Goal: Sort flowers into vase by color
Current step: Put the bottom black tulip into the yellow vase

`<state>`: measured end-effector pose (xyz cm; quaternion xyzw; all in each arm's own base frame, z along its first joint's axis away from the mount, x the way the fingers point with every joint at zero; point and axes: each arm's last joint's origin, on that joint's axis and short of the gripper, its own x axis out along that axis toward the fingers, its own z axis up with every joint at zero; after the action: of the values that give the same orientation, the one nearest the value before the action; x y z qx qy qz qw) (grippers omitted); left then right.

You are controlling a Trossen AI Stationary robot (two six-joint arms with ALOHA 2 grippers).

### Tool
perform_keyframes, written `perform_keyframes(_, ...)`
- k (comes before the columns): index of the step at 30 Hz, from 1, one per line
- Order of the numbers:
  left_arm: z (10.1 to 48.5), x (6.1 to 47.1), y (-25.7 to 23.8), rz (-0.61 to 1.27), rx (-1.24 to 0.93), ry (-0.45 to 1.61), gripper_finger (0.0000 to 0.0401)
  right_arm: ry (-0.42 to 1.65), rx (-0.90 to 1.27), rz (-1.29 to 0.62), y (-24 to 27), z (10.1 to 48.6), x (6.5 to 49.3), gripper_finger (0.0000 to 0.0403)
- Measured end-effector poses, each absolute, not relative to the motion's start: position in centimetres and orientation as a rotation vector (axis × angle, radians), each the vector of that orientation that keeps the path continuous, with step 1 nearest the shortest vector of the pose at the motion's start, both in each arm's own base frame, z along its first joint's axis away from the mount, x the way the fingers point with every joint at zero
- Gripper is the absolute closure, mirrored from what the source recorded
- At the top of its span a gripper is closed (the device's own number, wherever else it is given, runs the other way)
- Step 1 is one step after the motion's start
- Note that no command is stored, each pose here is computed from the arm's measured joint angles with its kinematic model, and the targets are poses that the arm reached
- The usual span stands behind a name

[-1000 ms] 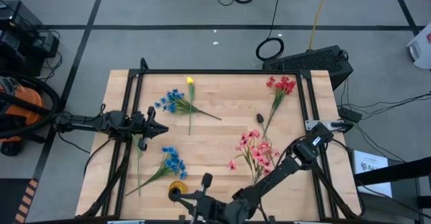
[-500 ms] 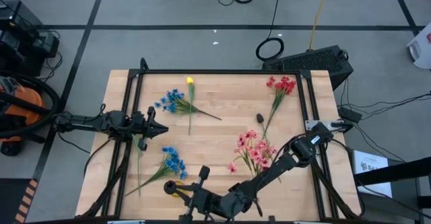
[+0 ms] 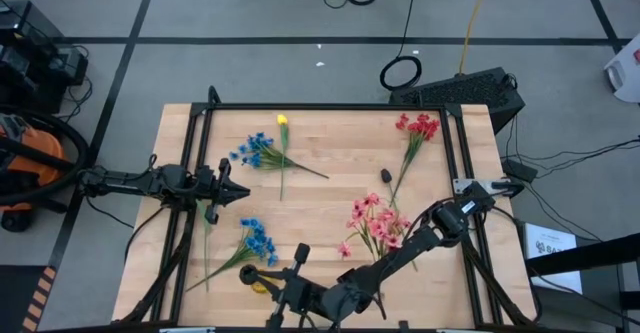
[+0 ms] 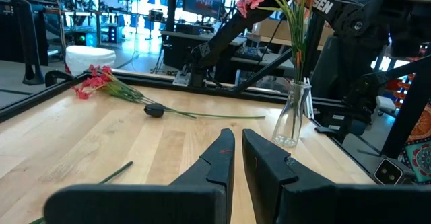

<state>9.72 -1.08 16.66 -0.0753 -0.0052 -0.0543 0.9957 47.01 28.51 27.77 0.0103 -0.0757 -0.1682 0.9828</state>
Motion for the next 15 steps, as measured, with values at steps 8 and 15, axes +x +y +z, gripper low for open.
perform_keyframes(8, 16.65, 9.72, -1.08, -0.109, -0.151, -0.010, 0.0365, -0.100, 0.025, -0.331, 28.56, 26.97, 47.19, 0.0403)
perform_keyframes(15, 16.65, 9.72, -1.08, -0.109, -0.151, -0.010, 0.0365, -0.094, 0.110, -0.333, 28.08, 26.68, 47.54, 0.0389)
